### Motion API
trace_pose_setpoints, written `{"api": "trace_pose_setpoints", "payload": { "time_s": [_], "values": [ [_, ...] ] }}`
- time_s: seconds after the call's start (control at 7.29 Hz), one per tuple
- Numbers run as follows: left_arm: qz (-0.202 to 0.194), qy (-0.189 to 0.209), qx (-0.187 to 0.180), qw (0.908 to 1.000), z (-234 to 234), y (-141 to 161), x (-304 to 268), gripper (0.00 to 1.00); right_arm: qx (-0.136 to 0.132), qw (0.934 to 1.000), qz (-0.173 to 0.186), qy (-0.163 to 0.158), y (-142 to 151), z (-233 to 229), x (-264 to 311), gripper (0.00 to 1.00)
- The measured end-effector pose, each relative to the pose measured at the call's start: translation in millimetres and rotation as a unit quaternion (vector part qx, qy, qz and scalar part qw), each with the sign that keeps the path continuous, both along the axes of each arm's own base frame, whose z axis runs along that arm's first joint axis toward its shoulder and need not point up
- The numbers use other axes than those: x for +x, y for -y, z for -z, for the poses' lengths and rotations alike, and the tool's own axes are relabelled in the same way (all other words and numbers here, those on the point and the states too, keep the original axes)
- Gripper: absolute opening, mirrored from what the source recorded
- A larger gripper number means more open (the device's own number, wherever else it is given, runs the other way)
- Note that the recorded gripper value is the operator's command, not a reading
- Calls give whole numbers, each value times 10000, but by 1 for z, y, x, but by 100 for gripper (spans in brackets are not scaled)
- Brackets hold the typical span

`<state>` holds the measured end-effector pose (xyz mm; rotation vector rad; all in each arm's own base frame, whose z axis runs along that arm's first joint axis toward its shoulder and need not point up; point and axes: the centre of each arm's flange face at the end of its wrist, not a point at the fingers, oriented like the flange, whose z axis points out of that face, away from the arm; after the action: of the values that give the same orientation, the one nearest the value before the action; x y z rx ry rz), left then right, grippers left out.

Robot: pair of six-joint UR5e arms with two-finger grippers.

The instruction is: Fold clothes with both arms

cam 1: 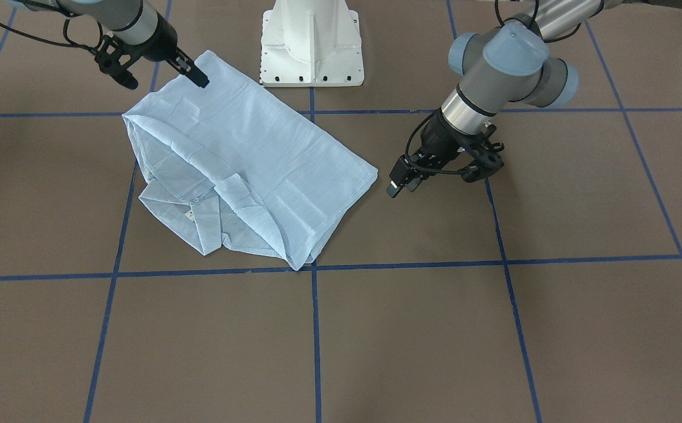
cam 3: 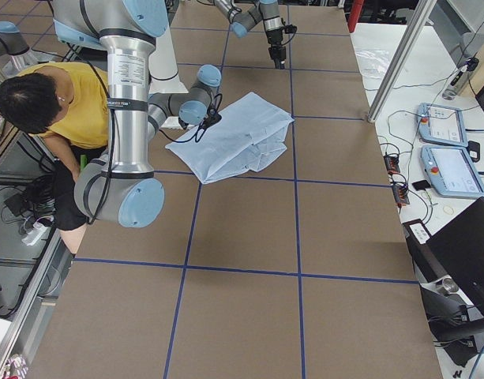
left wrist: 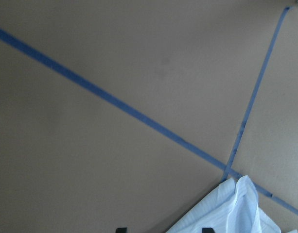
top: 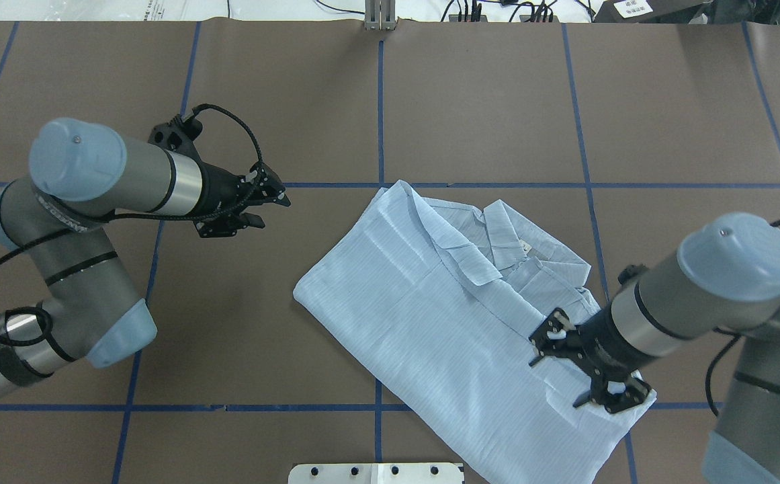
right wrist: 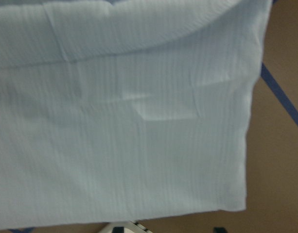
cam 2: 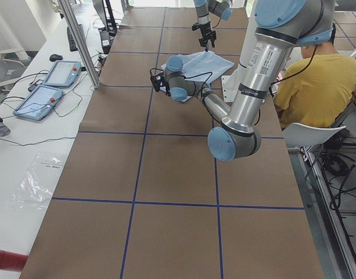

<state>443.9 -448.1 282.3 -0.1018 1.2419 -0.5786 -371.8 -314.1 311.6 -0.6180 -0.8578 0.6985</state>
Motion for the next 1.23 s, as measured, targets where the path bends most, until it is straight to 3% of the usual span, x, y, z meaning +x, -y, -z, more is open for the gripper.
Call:
{"api": "trace_pose_setpoints", "payload": {
  "time_s": [0.14, 0.27, 0.41, 0.69, 0.96, 1.1, 1.23],
  "values": [
    [-14, 129, -186, 9997, -3, -22, 24, 62, 132, 9991, -399, 4, 55, 4, 3, 100],
    [-42, 268, -296, 9992, -6, -41, 44, 62, 425, 9971, -623, 44, 96, 11, 12, 100],
    [-58, 381, -342, 9987, -12, -57, 61, 62, 734, 9940, -816, 29, 121, 17, 23, 100],
    [-132, 479, -356, 9981, -18, -75, 80, 52, 1037, 9890, -1055, -65, 140, 22, 29, 100],
    [-176, 519, -367, 9978, -21, -81, 86, 44, 1075, 9877, -1127, -165, 147, 17, 27, 100],
    [-173, 540, -370, 9977, -23, -82, 87, 18, 1075, 9874, -1144, -199, 148, 15, 26, 100],
    [-153, 552, -367, 9977, -25, -82, 87, 0, 1063, 9875, -1144, -231, 149, 12, 24, 100]
  ]
}}
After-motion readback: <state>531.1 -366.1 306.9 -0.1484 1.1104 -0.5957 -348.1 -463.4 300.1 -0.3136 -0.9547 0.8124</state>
